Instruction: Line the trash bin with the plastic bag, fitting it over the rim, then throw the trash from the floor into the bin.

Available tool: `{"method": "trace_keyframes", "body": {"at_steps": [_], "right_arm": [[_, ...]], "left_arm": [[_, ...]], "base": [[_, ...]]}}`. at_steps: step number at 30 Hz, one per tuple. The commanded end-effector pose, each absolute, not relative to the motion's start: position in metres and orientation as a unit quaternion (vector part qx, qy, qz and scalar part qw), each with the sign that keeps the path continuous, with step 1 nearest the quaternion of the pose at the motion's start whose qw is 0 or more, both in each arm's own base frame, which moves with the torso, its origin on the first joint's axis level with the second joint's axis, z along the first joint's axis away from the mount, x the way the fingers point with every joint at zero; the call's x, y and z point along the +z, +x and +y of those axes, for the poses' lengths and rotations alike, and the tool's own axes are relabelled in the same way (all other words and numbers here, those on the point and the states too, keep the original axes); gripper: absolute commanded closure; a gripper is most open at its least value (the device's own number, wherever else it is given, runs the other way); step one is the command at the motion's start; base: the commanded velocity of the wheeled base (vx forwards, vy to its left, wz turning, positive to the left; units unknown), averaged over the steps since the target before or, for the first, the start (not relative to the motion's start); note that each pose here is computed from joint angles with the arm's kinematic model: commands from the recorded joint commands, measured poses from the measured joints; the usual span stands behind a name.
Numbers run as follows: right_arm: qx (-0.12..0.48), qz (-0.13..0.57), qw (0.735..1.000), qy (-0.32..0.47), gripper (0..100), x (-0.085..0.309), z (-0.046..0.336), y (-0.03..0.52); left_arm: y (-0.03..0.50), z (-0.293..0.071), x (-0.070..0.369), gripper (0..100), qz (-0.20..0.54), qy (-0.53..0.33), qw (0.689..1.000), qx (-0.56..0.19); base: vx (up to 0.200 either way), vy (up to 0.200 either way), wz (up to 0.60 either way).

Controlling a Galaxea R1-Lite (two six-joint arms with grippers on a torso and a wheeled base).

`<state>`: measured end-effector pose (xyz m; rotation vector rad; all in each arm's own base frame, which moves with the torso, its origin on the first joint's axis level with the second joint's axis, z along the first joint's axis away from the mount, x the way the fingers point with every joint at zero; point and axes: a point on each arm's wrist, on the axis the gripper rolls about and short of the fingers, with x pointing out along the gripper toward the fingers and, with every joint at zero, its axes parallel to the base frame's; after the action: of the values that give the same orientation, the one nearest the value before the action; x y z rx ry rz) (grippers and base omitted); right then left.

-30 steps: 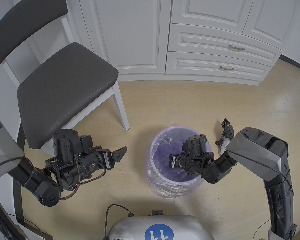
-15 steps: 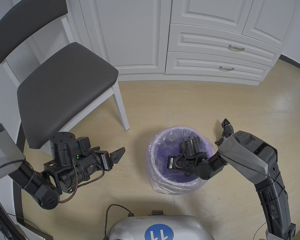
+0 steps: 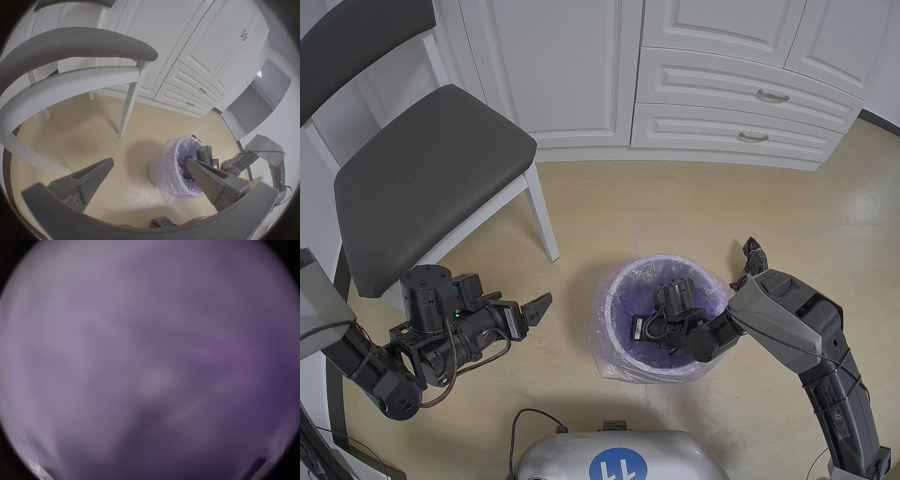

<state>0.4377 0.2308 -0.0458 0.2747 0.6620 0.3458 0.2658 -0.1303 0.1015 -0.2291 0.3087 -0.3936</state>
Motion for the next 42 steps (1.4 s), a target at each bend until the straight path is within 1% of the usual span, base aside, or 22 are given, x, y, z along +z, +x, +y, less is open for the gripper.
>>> {"method": "trace_keyframes", "body": {"at_steps": [1, 9, 13, 16, 17, 23, 24, 36, 42], "right_arm": [[0.168, 0.324, 0.921, 0.136, 100, -0.055, 0.233, 0.441], [0.165, 0.324, 0.921, 0.143, 100, -0.051, 0.235, 0.441], [0.16, 0.315, 0.924, 0.144, 100, -0.026, 0.231, 0.433], [0.161, 0.316, 0.924, 0.14, 100, -0.017, 0.228, 0.426], [0.165, 0.313, 0.925, 0.136, 100, -0.004, 0.225, 0.419], [0.177, 0.299, 0.931, 0.111, 100, 0.03, 0.216, 0.402], [0.179, 0.295, 0.932, 0.108, 0, 0.036, 0.215, 0.4], [0.203, 0.27, 0.935, 0.106, 0, 0.087, 0.208, 0.367], [0.203, 0.236, 0.945, 0.095, 0, 0.122, 0.187, 0.354]], "left_arm": [[0.267, -0.132, 0.096, 0, 0.155, -0.112, 0.962, -0.194], [0.267, -0.132, 0.094, 0, 0.153, -0.113, 0.962, -0.195], [0.267, -0.132, 0.094, 0, 0.153, -0.113, 0.962, -0.195], [0.267, -0.132, 0.095, 0, 0.152, -0.113, 0.962, -0.196], [0.266, -0.132, 0.096, 0, 0.152, -0.113, 0.962, -0.196], [0.264, -0.131, 0.097, 0, 0.146, -0.115, 0.963, -0.197], [0.264, -0.131, 0.097, 0, 0.145, -0.115, 0.963, -0.197], [0.264, -0.13, 0.097, 0, 0.144, -0.115, 0.963, -0.197], [0.264, -0.129, 0.099, 0, 0.141, -0.116, 0.963, -0.196]], "base": [[0.0, 0.0, 0.0], [0.0, 0.0, 0.0], [0.0, 0.0, 0.0], [0.0, 0.0, 0.0], [0.0, 0.0, 0.0], [0.0, 0.0, 0.0], [0.0, 0.0, 0.0], [0.0, 0.0, 0.0], [0.0, 0.0, 0.0]]}}
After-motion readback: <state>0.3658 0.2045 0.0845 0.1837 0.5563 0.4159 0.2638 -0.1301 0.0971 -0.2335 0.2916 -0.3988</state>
